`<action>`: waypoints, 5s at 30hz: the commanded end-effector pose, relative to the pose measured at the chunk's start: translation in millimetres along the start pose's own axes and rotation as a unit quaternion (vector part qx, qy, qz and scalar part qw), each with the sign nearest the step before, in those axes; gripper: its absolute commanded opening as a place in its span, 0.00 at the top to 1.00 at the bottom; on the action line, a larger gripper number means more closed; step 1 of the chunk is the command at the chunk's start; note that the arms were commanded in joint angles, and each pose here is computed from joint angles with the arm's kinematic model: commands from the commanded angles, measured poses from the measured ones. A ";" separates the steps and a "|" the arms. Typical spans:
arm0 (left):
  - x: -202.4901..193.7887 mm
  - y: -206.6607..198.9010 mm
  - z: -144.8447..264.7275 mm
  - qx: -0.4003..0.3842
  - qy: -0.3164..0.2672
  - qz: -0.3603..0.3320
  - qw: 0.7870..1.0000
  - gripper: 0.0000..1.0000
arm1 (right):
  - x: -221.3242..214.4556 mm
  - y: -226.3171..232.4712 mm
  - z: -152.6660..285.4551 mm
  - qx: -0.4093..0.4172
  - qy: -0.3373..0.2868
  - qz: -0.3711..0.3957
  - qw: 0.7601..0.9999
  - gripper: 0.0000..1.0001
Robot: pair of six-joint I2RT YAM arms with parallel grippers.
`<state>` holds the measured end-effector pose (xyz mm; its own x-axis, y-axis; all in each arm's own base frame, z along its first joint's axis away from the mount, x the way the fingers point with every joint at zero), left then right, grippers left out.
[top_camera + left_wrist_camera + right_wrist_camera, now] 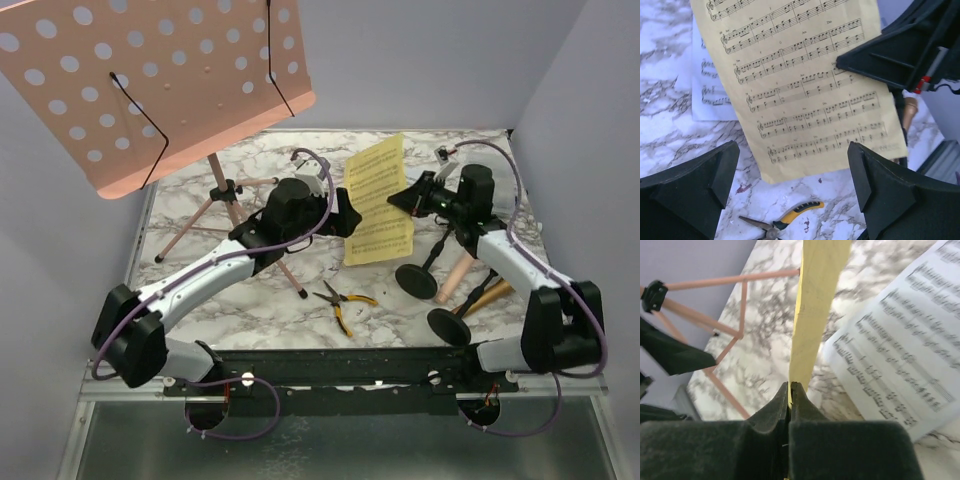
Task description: Set up the instrument practice props
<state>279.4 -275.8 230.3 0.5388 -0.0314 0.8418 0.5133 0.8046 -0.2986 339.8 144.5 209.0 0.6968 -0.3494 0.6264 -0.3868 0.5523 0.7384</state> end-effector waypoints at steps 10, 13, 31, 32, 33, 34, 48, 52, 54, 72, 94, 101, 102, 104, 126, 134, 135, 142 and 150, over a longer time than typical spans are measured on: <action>30.7 -38.3 53.0 -0.170 -0.152 -0.104 0.968 0.02 | 33.1 27.2 92.8 -0.183 -0.207 0.133 0.952 0.99; 34.0 -42.7 59.5 -0.183 -0.156 -0.118 0.963 0.02 | 44.5 52.3 105.3 -0.162 -0.225 0.147 0.949 0.99; 127.7 -65.8 211.8 -0.145 -0.208 0.070 0.965 0.06 | 79.0 292.4 147.0 0.365 -0.066 0.278 0.886 1.00; 131.7 -64.5 224.7 -0.142 -0.223 0.070 0.962 0.06 | 74.7 304.7 157.1 0.389 -0.065 0.295 0.870 0.99; 135.3 -63.1 234.4 -0.136 -0.237 0.073 0.959 0.06 | 68.5 312.3 167.7 0.406 -0.063 0.307 0.858 0.99; 137.1 -61.6 243.6 -0.132 -0.246 0.077 0.957 0.06 | 63.1 318.2 178.0 0.422 -0.070 0.323 0.844 1.00; 133.7 -113.7 277.5 -0.407 -0.253 0.138 0.867 0.07 | 31.0 296.2 184.3 0.468 -0.126 0.215 0.848 0.99; 130.0 -114.5 278.1 -0.415 -0.251 0.124 0.866 0.28 | 35.0 288.2 175.7 0.461 -0.140 0.166 0.861 0.99; 129.5 -111.9 279.8 -0.408 -0.263 0.126 0.865 0.45 | 37.3 283.0 170.5 0.450 -0.148 0.144 0.869 1.00; 176.4 -87.4 303.6 -0.236 -0.359 0.050 0.902 0.63 | 69.2 310.2 101.4 0.445 -0.081 0.105 0.886 1.00; 228.2 -0.5 368.9 0.188 -0.428 -0.094 0.879 1.00 | 136.9 310.8 19.9 0.301 -0.176 0.082 0.934 0.41; 239.6 3.6 369.9 0.227 -0.420 -0.120 0.870 1.00 | 145.2 335.5 -13.6 0.299 -0.173 0.082 0.935 0.41; 240.9 3.8 368.9 0.231 -0.419 -0.126 0.869 1.00 | 144.1 338.7 -20.6 0.294 -0.173 0.083 0.936 0.41; 243.9 3.5 364.7 0.236 -0.414 -0.134 0.869 1.00 | 145.4 344.4 -30.4 0.290 -0.173 0.085 0.937 0.42; 269.8 3.7 365.8 0.276 -0.447 -0.145 0.838 1.00 | 145.8 374.1 -74.6 0.323 -0.177 0.114 0.923 0.65; 275.2 4.9 363.6 0.293 -0.451 -0.159 0.828 1.00 | 140.9 383.9 -80.2 0.337 -0.181 0.126 0.915 0.65; 276.1 5.1 364.3 0.295 -0.452 -0.161 0.826 1.00 | 139.7 385.1 -81.0 0.340 -0.181 0.127 0.914 0.65; 280.1 5.1 359.2 0.304 -0.450 -0.167 0.823 1.00 | 137.2 390.3 -84.0 0.353 -0.182 0.129 0.909 0.72; 291.6 4.0 345.7 0.324 -0.449 -0.186 0.812 1.00 | 136.6 395.3 -80.1 0.362 -0.187 0.135 0.903 0.95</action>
<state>205.2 -81.0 619.0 -0.4050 -0.1070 0.9080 -0.0258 0.9941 0.1056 337.9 375.5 554.1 0.3551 -0.5629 0.7463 -0.8730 0.0858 0.4801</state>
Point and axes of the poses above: each gripper's point midway between its finger pads, its own z axis back along the fingers, its own y axis along the line the jaws close on, x = y × z, the point moved 6 cm from there along z, back along the fingers, and after that the axes turned 9 degrees about -z, right-handed, at the moved point
